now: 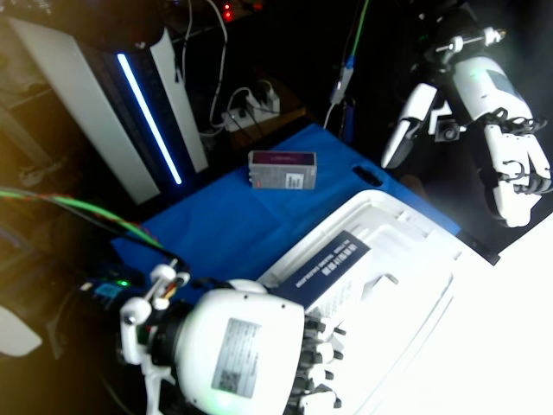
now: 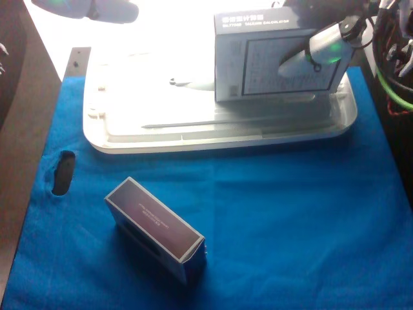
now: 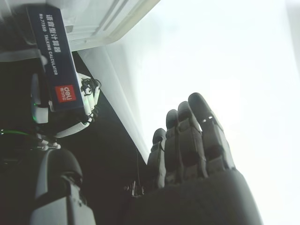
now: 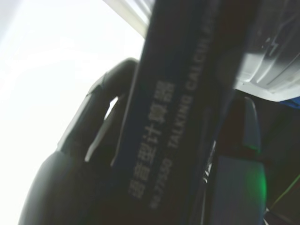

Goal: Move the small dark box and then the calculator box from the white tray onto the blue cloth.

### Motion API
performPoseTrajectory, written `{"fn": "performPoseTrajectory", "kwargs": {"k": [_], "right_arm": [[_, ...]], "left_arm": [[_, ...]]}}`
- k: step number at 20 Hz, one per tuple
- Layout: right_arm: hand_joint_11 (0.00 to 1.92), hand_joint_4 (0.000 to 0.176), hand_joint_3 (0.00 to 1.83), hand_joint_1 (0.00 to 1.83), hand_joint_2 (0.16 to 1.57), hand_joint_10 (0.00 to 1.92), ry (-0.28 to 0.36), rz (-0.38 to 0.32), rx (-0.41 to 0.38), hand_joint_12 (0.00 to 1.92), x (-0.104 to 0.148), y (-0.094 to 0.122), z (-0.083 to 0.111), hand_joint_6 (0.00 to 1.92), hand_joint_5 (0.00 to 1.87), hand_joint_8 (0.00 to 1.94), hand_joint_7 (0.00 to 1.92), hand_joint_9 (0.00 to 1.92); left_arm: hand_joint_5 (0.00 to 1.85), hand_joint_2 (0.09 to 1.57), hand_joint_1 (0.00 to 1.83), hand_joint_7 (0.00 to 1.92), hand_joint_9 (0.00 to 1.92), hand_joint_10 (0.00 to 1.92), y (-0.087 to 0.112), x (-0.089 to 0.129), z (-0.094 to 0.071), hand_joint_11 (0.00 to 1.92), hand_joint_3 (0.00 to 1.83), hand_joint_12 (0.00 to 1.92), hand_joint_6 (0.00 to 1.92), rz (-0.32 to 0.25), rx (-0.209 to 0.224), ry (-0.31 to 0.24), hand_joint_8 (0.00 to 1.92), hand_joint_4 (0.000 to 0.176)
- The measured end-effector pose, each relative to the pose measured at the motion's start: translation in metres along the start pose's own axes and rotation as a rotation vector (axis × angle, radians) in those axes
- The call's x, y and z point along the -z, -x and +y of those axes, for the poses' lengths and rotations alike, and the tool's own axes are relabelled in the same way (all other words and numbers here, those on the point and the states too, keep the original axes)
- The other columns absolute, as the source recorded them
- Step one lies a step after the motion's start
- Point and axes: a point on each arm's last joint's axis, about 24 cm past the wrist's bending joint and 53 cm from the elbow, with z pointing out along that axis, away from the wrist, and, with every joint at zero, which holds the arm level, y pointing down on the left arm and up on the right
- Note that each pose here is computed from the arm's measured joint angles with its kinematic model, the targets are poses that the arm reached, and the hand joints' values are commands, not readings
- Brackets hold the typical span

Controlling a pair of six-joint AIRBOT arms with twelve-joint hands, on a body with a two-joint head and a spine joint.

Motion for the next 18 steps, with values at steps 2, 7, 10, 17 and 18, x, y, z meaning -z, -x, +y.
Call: {"fn": "performPoseTrajectory", "kwargs": {"k": [2, 7, 10, 17, 18], "right_arm": [[0.87, 0.0, 0.0, 1.19, 1.07, 1.06, 0.025, 0.015, 0.038, 1.64, 0.002, 0.001, 0.016, 0.78, 1.09, 0.5, 1.29, 1.12], [1.2, 0.0, 0.0, 1.16, 1.11, 1.4, 0.144, -0.011, 0.046, 1.84, 0.021, 0.021, 0.058, 0.94, 1.0, 0.53, 1.41, 1.31], [1.1, 0.0, 0.0, 1.34, 1.05, 1.37, 0.19, -0.009, 0.055, 1.78, 0.037, 0.024, 0.072, 0.08, 0.16, 0.74, 1.16, 1.2], [1.05, 0.0, 0.0, 1.17, 1.07, 1.35, 0.274, 0.009, 0.058, 1.77, 0.066, 0.02, 0.102, 0.8, 1.08, 0.68, 1.3, 1.2], [1.09, 0.0, 0.0, 1.18, 1.08, 1.36, 0.284, 0.014, 0.065, 1.79, 0.071, 0.019, 0.105, 0.82, 1.07, 0.66, 1.33, 1.23]], "left_arm": [[0.04, 0.98, 0.49, 0.24, 0.25, 0.0, -0.003, -0.001, 0.0, 0.0, 0.01, 0.96, 0.0, 0.006, -0.023, 0.008, 0.0, 0.116], [0.01, 0.95, 0.58, 0.15, 0.14, 0.0, -0.009, -0.002, 0.001, 0.0, 0.0, 0.58, 0.0, 0.019, -0.063, 0.027, 0.0, 0.09], [0.0, 0.96, 0.52, 0.15, 0.12, 0.0, -0.01, -0.001, 0.005, 0.0, 0.01, 0.52, 0.0, 0.023, -0.066, 0.042, 0.0, 0.103], [0.02, 1.0, 0.54, 0.13, 0.09, 0.0, -0.018, 0.003, 0.02, 0.0, 0.0, 0.37, 0.0, 0.042, -0.064, 0.084, 0.0, 0.11], [0.02, 0.99, 0.53, 0.13, 0.09, 0.0, -0.017, 0.003, 0.02, 0.0, 0.0, 0.34, 0.0, 0.038, -0.057, 0.084, 0.0, 0.12]]}}
